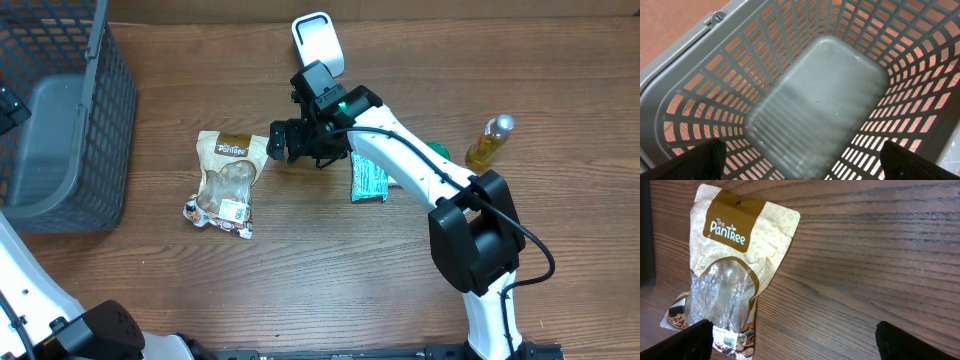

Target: Scan the item barcode

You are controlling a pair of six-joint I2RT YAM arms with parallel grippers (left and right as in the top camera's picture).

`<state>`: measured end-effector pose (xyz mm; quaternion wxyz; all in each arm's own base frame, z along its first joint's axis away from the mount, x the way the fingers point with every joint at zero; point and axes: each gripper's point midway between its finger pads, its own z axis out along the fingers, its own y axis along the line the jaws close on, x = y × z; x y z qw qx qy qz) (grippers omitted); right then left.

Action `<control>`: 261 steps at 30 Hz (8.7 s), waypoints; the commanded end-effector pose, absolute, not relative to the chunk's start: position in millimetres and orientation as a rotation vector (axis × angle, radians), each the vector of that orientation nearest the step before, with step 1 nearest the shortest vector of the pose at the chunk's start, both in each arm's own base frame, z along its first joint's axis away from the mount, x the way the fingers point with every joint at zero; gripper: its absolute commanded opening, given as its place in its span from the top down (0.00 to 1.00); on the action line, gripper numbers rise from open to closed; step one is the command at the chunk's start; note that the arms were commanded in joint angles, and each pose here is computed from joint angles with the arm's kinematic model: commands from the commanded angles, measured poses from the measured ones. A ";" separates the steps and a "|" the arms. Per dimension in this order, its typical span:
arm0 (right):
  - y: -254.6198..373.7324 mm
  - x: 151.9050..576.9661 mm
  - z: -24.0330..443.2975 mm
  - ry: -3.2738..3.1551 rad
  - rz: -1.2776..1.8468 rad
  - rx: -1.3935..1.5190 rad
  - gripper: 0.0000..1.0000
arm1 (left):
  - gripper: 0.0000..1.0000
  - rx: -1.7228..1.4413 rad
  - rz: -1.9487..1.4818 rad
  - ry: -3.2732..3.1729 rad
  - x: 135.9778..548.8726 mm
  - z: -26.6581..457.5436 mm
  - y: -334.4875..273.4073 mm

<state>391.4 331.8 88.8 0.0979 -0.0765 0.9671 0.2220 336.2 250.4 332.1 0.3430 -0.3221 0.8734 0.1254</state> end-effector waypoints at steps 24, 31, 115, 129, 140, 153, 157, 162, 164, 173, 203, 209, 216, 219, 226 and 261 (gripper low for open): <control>335.4 395.8 95.2 2.837 0.678 -0.230 0.00 | 0.01 -0.808 0.331 2.268 338.6 336.7 250.5; 335.5 395.9 95.2 2.836 0.679 -0.230 0.00 | 0.00 -0.810 0.330 2.272 339.4 334.8 251.1; 329.1 387.0 90.4 2.886 0.650 -0.224 0.00 | 0.96 -0.363 -0.170 2.927 338.7 179.3 19.3; 316.6 395.2 86.3 2.870 0.528 -0.195 0.00 | 0.93 -0.333 -0.156 2.925 339.4 80.5 2.9; 316.7 395.4 86.4 2.869 0.529 -0.196 0.00 | 0.96 -0.332 -0.172 2.917 328.9 40.7 0.4; 316.8 395.6 86.5 2.869 0.529 -0.196 0.00 | 0.92 -0.389 -0.172 2.931 310.3 10.7 -0.2; 317.6 396.8 87.1 2.862 0.533 -0.196 0.00 | 0.92 -0.385 -0.173 2.915 314.4 11.8 0.1; 317.6 396.8 87.1 2.862 0.533 -0.196 0.00 | 0.91 -0.374 -0.209 2.892 320.7 14.7 -3.7; 317.5 396.7 87.0 2.863 0.532 -0.196 0.00 | 0.91 -0.329 -0.298 2.885 322.9 16.8 -15.1; 317.5 396.7 87.0 2.863 0.532 -0.196 0.00 | 0.88 -0.031 -0.404 2.882 323.4 22.6 -52.3; 317.5 396.7 87.0 2.862 0.533 -0.197 0.00 | 0.45 -0.293 -0.529 3.106 290.8 72.5 -91.3; 317.4 396.6 86.9 2.863 0.532 -0.196 0.00 | 0.53 -0.416 -0.510 3.163 271.1 53.4 -91.5; 317.5 396.7 87.0 2.863 0.532 -0.196 0.00 | 0.52 -0.424 -0.447 3.180 266.0 48.1 -84.7; 317.5 396.7 87.0 2.863 0.532 -0.197 0.00 | 0.43 -0.436 -0.431 3.187 264.4 47.7 -83.1; 317.5 396.6 87.0 2.863 0.533 -0.196 0.00 | 0.41 -0.449 -0.363 3.211 258.7 46.3 -75.8; 318.7 397.1 87.6 2.859 0.541 -0.197 0.00 | 0.64 -0.194 -0.043 3.109 291.4 60.7 -44.1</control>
